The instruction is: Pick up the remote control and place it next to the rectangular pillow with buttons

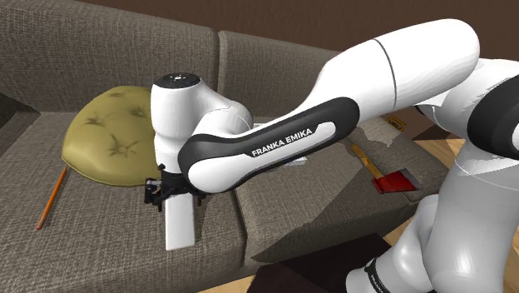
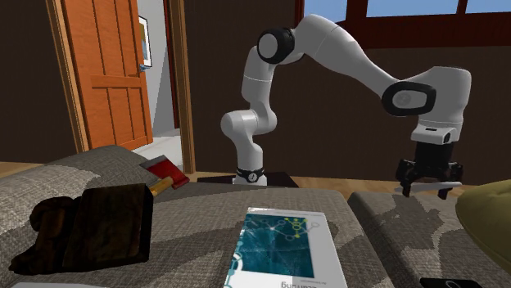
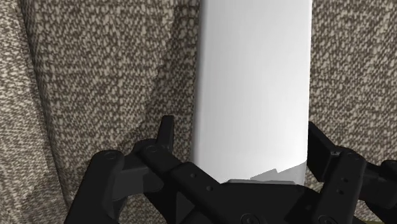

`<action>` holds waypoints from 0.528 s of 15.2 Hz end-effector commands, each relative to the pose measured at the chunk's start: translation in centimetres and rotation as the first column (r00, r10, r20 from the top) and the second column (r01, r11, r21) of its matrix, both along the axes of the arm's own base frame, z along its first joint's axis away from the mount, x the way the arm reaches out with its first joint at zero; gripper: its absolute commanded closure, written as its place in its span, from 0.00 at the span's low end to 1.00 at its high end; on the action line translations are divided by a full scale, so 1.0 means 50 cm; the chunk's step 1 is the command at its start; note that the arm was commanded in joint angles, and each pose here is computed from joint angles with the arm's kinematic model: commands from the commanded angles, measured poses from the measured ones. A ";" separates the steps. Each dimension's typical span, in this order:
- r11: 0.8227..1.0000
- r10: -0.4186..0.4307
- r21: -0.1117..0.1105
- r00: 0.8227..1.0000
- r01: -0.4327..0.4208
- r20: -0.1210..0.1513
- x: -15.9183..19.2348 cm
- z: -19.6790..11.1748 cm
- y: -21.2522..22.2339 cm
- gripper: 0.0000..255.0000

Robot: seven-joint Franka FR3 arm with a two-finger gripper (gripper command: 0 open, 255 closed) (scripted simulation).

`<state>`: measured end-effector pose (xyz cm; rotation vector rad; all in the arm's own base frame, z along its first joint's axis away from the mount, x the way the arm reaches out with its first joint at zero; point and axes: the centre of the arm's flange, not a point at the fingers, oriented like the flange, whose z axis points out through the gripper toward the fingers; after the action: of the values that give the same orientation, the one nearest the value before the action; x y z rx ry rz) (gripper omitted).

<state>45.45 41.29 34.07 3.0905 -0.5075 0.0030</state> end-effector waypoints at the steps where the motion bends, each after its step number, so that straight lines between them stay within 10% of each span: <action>1: 1.000 0.000 0.000 1.000 0.000 0.000 0.004 0.002 0.000 0.00; 8: 1.000 0.000 0.000 1.000 0.000 0.000 0.004 0.102 0.001 0.00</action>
<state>45.66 41.34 39.00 3.0907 -0.5078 0.0032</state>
